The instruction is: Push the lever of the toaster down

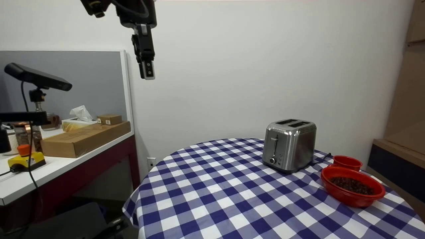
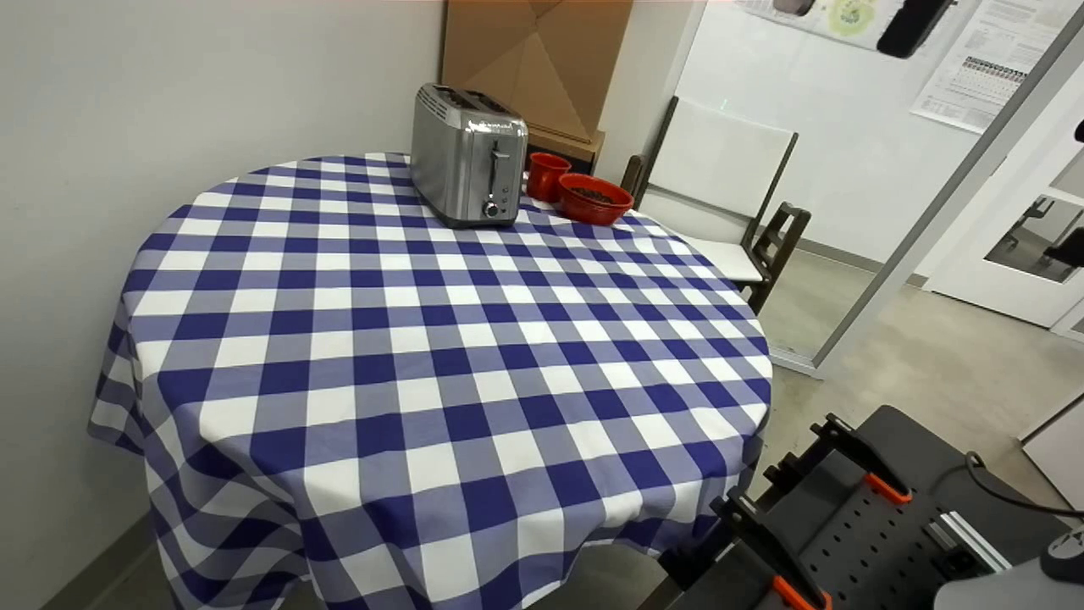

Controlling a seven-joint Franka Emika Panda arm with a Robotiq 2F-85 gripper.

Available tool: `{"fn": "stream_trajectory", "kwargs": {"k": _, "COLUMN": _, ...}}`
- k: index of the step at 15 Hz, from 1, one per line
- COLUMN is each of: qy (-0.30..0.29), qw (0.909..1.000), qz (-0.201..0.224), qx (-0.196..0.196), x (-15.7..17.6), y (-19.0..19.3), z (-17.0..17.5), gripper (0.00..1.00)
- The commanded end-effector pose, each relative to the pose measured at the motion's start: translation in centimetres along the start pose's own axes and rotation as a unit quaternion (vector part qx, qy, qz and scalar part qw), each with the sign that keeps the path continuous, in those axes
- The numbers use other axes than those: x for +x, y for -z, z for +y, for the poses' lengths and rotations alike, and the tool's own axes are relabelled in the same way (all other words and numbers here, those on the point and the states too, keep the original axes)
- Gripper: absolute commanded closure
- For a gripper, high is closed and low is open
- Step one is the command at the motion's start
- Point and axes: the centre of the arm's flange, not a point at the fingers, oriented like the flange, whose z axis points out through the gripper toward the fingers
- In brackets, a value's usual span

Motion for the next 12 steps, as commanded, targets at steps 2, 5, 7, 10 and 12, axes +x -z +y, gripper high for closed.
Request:
{"fn": "stream_trajectory", "kwargs": {"k": 2, "qy": -0.032, "qw": 0.9991, "qz": -0.014, "qx": -0.026, "x": 9.7, "y": -0.7, "z": -0.5, "gripper": 0.00}}
{"fn": "stream_trajectory", "kwargs": {"k": 5, "qy": -0.044, "qw": 0.9980, "qz": -0.024, "qx": -0.039, "x": 15.2, "y": -1.4, "z": -0.1, "gripper": 0.00}}
{"fn": "stream_trajectory", "kwargs": {"k": 7, "qy": -0.051, "qw": 0.9973, "qz": -0.029, "qx": -0.044, "x": 18.9, "y": -1.9, "z": -0.1, "gripper": 0.00}}
{"fn": "stream_trajectory", "kwargs": {"k": 10, "qy": -0.044, "qw": 0.9979, "qz": -0.033, "qx": -0.033, "x": 24.2, "y": -3.0, "z": -0.8, "gripper": 0.00}}
{"fn": "stream_trajectory", "kwargs": {"k": 12, "qy": -0.041, "qw": 0.9984, "qz": -0.031, "qx": -0.024, "x": 26.8, "y": -3.7, "z": -1.6, "gripper": 0.00}}
